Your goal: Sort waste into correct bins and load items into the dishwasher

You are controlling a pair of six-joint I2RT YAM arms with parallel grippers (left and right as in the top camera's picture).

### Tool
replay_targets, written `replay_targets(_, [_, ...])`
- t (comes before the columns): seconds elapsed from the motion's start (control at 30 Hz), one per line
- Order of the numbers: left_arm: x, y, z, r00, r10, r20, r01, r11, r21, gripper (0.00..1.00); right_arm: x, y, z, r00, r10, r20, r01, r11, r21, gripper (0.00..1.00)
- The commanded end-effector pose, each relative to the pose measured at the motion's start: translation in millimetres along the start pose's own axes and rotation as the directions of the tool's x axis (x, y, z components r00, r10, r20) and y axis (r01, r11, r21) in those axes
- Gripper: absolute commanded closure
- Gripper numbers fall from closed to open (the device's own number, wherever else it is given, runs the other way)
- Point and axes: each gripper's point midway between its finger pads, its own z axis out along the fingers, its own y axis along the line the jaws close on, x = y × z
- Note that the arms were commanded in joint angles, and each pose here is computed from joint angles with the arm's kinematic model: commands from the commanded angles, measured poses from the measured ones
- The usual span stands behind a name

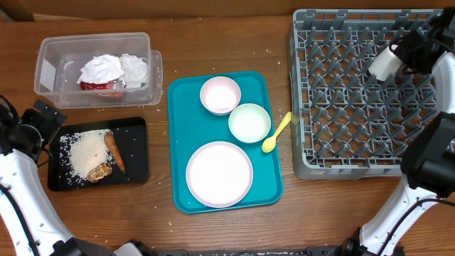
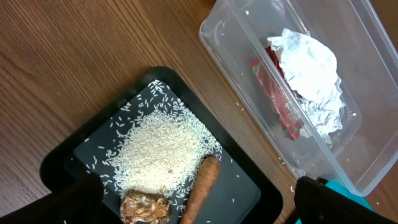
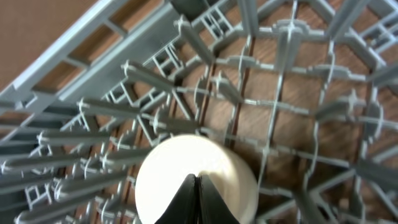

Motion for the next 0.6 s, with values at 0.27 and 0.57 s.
replay_targets(0.27, [-2.6,1.1,-0.3,1.0,-0.011,0.007,0.011,1.0,-0.005,0.0,-6.6,80.6,-130.9,0.999,-0.04,-0.03,0.029,0.951,-0.308,0.96])
replay_targets(0.57, [-2.6,1.1,-0.3,1.0,-0.011,0.007,0.011,1.0,-0.005,0.0,-20.3,52.2,-117.5,0.995,-0.073,0.066,0.076,0.996,-0.047,0.92])
